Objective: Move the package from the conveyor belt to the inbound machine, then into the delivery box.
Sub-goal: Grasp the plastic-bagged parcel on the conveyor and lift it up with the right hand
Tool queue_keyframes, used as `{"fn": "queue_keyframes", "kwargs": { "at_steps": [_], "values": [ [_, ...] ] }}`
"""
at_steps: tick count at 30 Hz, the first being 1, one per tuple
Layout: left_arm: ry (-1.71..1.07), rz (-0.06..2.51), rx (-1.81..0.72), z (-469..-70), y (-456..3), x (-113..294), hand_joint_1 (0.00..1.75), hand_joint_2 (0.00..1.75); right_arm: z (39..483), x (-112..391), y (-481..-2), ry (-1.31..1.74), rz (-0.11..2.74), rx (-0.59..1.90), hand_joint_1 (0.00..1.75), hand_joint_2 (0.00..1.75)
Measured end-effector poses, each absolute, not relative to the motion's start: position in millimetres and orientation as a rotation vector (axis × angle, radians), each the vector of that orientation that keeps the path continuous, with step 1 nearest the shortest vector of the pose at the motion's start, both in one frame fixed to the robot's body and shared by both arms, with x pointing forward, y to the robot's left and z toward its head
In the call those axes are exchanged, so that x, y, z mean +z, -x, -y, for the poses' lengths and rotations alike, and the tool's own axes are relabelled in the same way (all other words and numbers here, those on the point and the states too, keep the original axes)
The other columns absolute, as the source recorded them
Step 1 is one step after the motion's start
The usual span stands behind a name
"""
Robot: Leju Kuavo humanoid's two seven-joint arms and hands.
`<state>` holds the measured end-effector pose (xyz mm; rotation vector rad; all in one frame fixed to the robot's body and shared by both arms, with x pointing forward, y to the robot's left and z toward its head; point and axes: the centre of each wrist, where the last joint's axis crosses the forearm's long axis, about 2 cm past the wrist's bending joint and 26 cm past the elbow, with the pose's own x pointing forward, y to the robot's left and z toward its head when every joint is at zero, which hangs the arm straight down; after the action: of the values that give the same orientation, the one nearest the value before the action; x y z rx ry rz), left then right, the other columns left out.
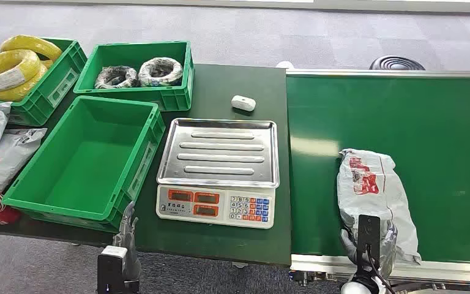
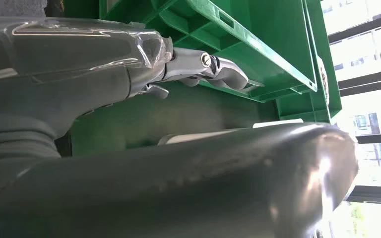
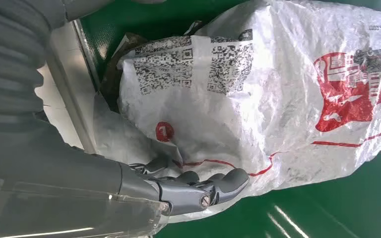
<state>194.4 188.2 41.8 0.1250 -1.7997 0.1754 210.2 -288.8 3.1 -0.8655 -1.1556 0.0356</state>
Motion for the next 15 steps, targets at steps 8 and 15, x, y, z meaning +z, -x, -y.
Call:
{"fn": "queue_keyframes", "kwargs": {
  "at_steps": [8,15],
  "values": [
    [-0.129,1.798,0.174,-189,-194,41,0.00,0.00,285,3,-209,0.819,1.196,0.045,0.00,1.75],
    [-0.137,1.795,0.168,-190,-191,41,0.00,0.00,278,5,-211,0.676,1.303,-0.038,0.00,1.75]
  ]
}}
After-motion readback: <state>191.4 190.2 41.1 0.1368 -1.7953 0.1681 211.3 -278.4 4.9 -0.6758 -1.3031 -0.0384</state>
